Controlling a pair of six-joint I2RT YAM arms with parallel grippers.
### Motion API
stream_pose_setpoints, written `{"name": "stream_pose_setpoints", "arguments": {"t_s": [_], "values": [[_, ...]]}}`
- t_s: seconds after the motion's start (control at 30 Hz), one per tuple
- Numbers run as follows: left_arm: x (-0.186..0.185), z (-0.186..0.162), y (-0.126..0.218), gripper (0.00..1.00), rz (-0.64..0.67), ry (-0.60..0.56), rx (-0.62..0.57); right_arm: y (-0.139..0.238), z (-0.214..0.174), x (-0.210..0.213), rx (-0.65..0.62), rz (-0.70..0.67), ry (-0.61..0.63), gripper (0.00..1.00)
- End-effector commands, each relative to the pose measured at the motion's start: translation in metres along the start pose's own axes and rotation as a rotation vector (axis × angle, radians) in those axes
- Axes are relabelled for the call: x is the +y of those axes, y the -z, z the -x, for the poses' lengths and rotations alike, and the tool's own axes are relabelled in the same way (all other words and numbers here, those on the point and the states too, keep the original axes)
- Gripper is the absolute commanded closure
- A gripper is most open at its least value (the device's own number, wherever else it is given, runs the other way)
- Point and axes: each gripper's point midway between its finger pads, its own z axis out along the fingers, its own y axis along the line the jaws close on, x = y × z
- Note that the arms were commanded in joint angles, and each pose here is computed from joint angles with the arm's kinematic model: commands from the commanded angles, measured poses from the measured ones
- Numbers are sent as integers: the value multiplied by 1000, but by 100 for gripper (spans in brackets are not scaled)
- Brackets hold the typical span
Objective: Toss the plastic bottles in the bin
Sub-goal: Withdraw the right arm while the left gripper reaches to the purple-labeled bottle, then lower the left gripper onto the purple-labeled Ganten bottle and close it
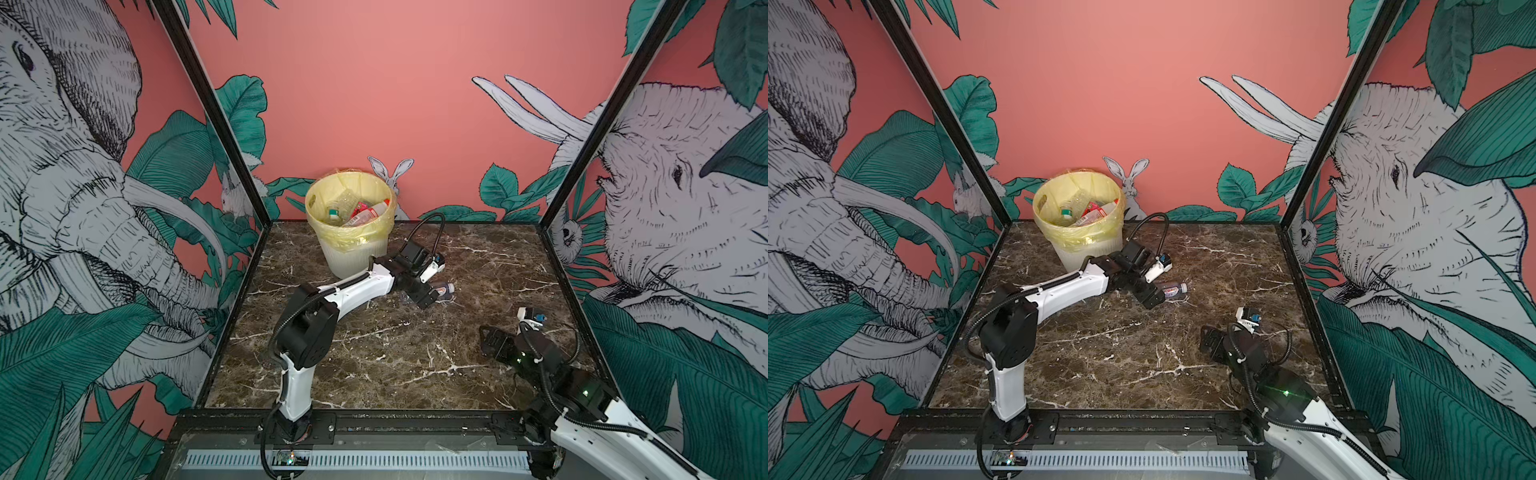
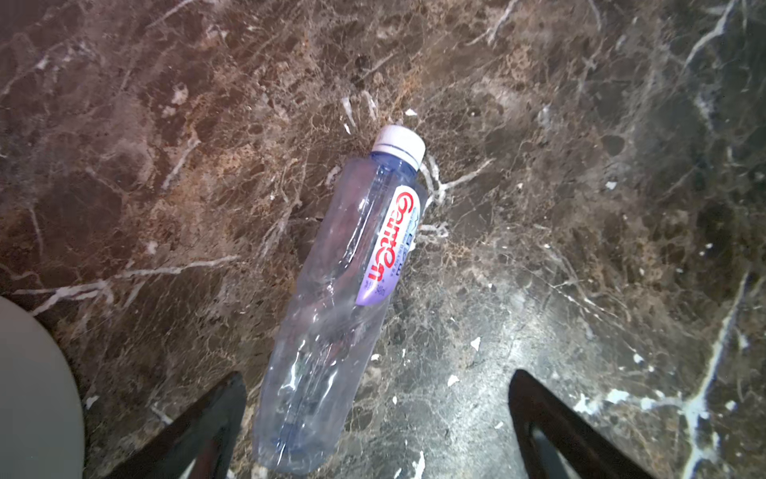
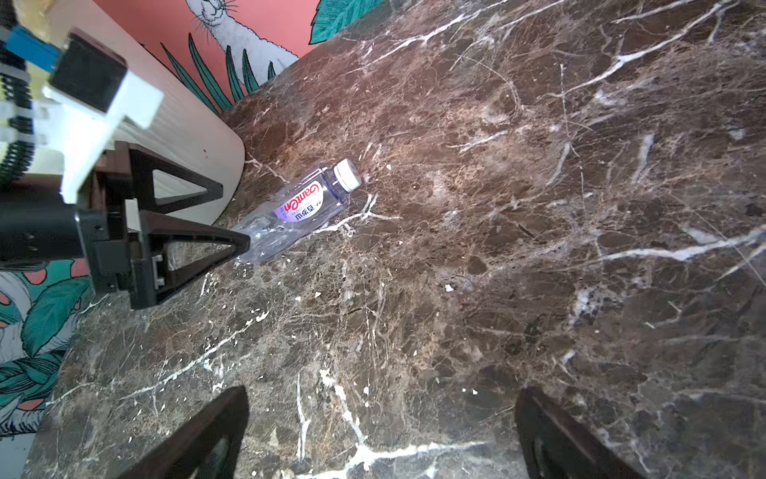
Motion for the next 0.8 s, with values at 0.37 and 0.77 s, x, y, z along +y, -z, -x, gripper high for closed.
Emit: {"name": "stream_pose_setpoints", "arguments": {"t_s": [0.37,0.77], "values": [[12,0,-24,1,59,-87,46,-12,8,2,-48,-20,-15,0],[18,-7,-50,1,74,-104,90,-9,15,-12,-143,-30,-89,1]]}}
